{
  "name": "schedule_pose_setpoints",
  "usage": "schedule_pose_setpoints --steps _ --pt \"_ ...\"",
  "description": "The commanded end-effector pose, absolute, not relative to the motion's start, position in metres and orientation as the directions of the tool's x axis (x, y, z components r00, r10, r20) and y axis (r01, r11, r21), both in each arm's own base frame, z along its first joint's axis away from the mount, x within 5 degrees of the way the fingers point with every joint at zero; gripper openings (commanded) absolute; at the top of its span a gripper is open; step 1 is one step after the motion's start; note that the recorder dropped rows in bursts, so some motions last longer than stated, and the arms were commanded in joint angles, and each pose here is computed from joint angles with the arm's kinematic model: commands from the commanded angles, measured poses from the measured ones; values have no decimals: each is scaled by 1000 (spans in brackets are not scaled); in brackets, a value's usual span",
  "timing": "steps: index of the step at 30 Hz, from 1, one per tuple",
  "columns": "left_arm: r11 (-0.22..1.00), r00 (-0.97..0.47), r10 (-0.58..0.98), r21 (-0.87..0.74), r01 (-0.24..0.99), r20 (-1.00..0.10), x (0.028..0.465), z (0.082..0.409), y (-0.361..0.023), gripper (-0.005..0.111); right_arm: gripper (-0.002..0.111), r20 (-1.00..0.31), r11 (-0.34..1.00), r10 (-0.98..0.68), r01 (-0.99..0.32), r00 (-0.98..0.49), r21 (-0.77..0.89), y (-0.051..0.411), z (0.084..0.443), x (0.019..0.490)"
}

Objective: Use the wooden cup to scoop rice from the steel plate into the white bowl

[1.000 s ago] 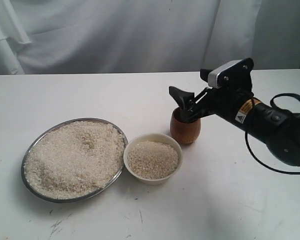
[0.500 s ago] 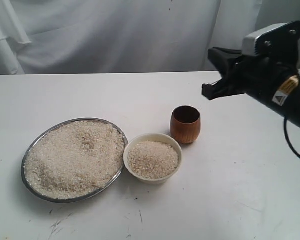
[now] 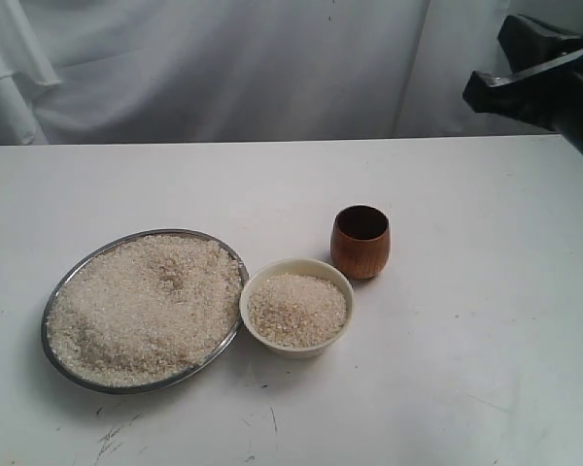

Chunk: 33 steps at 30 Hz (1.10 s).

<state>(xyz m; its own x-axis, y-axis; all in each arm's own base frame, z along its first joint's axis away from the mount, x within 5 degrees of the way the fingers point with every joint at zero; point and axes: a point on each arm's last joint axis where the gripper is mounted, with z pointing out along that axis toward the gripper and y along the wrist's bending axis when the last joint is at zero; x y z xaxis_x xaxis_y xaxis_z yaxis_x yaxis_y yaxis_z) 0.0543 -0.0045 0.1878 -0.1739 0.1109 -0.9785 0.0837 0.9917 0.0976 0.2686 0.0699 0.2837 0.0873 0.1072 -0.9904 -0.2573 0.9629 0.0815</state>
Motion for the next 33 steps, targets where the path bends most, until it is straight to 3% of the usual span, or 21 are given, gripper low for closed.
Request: schedule_pose_setpoints --steps 1,6,13,21,28,33 --pt "992 -169 108 94 88 -980 55 189 -5 0 0 -998 969 39 -240 -55 51 67 276 261" --pt "992 -169 108 94 88 -980 55 189 -5 0 0 -974 967 -79 -254 -213 -23 60 285 232" --pt "992 -169 106 92 88 -980 55 189 -5 0 0 -986 986 -64 -161 -152 -39 28 294 177" --pt "992 -168 108 94 88 -980 55 189 -5 0 0 -990 999 22 36 -142 17 -4 248 120" --pt "992 -168 108 94 88 -980 55 189 -5 0 0 -991 999 23 48 -135 17 -4 203 88" --pt "992 -169 106 92 88 -980 55 189 -5 0 0 -991 999 2 33 -134 -3 -2 198 72"
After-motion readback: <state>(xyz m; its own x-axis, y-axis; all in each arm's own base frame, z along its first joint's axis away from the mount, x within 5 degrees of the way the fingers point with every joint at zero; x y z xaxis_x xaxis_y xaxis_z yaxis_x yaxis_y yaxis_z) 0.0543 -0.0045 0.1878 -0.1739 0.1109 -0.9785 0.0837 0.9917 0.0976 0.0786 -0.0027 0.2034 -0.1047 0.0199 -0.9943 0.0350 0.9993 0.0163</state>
